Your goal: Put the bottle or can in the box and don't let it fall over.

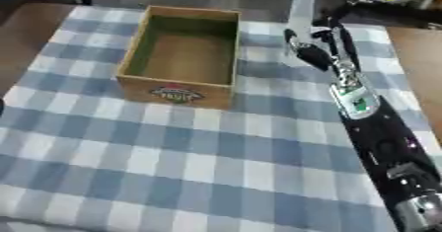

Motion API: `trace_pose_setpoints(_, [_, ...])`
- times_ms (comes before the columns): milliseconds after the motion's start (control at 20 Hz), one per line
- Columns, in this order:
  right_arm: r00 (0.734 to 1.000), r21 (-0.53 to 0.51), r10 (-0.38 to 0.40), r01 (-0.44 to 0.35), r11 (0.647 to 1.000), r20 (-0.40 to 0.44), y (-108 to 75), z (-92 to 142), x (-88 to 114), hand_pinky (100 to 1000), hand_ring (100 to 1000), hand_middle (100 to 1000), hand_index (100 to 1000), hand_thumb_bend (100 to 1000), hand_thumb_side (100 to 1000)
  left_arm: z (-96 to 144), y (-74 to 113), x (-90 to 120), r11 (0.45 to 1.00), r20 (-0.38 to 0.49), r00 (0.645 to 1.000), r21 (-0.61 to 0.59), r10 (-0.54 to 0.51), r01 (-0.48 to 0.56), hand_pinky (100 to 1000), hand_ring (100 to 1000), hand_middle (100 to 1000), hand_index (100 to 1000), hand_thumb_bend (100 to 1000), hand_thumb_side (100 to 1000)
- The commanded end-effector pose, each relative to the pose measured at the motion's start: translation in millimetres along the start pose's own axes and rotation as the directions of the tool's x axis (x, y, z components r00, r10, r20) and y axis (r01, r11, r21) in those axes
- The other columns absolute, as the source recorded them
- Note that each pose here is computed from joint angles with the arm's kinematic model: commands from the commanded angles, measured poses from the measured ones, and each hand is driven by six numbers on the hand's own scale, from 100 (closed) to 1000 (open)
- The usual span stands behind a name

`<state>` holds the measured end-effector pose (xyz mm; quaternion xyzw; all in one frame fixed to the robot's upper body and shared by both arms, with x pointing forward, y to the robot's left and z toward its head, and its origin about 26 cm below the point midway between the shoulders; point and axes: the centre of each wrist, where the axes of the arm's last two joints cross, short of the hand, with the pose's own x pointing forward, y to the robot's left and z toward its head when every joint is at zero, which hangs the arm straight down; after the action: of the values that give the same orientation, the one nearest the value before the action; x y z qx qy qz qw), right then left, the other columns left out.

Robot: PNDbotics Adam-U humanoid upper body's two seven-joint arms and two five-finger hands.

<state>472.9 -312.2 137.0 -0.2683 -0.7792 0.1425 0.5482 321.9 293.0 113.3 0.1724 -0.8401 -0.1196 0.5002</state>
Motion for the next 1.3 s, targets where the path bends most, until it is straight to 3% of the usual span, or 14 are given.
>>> trace_pose_setpoints(50, [0.999, -0.037, 0.034, -0.033, 0.999, 0.024, -19.1, -9, 7, 873, 763, 805, 1000, 422, 454, -6, 4.8, 10, 1.0, 0.041, 0.999, 0.001, -0.009, 0.009, 935, 957, 910, 966, 625, 674])
trace_pose_setpoints(600, [0.996, -0.041, 0.085, -0.084, 0.996, 0.009, -29.4, -13, 3, 877, 765, 796, 1000, 421, 459, -8, 5.4, 12, 1.0, 0.055, 0.998, -0.009, -0.014, 0.014, 936, 958, 911, 966, 624, 675])
trace_pose_setpoints(1300, [0.996, -0.069, 0.087, -0.086, 0.994, 0.011, -41.1, -23, 9, 879, 764, 796, 1000, 415, 467, -11, 6.1, 14, 1.0, 0.067, 0.998, -0.016, -0.018, 0.019, 937, 958, 911, 968, 623, 677])
